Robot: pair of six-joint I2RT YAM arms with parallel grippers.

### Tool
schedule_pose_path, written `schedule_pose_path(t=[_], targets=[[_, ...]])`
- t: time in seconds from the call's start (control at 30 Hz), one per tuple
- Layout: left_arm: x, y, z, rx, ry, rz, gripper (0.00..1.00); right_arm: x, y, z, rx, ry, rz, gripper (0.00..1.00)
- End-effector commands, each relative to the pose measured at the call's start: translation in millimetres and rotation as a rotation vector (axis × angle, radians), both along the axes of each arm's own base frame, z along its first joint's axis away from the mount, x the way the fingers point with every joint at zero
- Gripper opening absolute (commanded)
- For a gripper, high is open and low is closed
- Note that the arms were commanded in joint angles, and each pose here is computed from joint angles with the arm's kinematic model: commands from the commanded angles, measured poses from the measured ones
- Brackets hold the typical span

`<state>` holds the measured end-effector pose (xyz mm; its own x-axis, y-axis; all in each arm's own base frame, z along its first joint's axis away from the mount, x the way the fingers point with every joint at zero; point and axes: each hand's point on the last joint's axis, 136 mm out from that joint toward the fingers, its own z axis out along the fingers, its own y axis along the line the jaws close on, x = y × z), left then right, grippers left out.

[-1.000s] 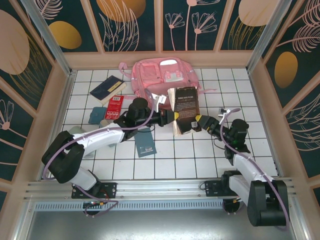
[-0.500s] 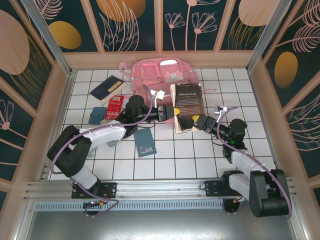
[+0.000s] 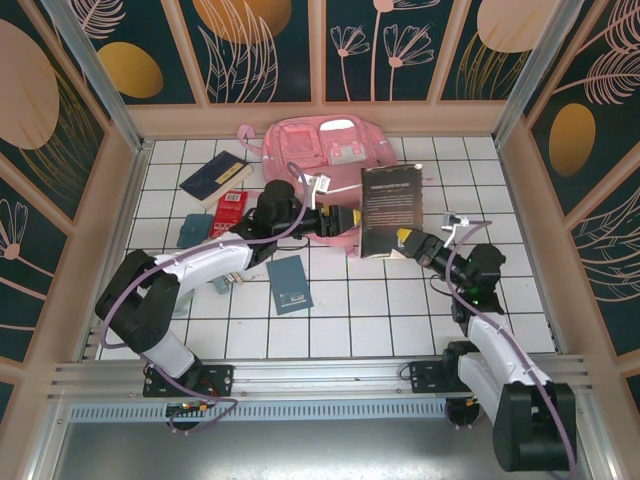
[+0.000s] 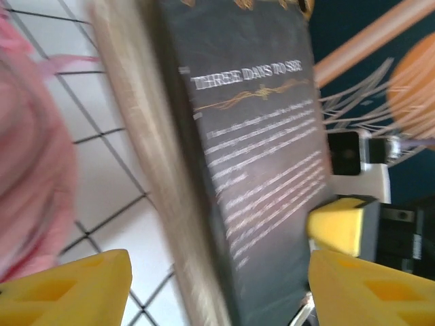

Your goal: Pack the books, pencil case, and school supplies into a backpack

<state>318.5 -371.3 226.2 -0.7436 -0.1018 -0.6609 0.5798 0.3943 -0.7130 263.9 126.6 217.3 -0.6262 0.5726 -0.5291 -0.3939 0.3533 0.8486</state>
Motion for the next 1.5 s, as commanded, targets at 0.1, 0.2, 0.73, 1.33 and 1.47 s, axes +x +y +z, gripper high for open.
schedule_pose_path(t=[0.1, 0.2, 0.73, 1.33, 1.47], targets=[[35.2, 33.7, -26.3, 0.318, -0.125, 0.188, 0.68, 1.3, -38.0, -5.3, 0.006, 0.004, -0.161, 0.00], [49.3, 39.8, -44.3, 0.424, -0.146, 0.228, 0.66, 0.8, -49.8, -9.0, 0.007, 0.016, -0.225, 0.00], [75.5, 2.4, -138.6, 0.958, -0.349, 0.169, 0.61, -4.2, -66.6, -16.7, 0.044, 0.034, -0.291, 0.00], [91.8, 10.2, -98.8, 1.017, -0.458, 0.333, 0.00, -7.3, -63.4, -23.4, 0.072, 0.057, -0.268, 0.00], [96.1, 9.7, -44.5, 0.907, -0.483, 0.425, 0.00, -9.4, -59.7, -22.1, 0.085, 0.056, -0.243, 0.00]])
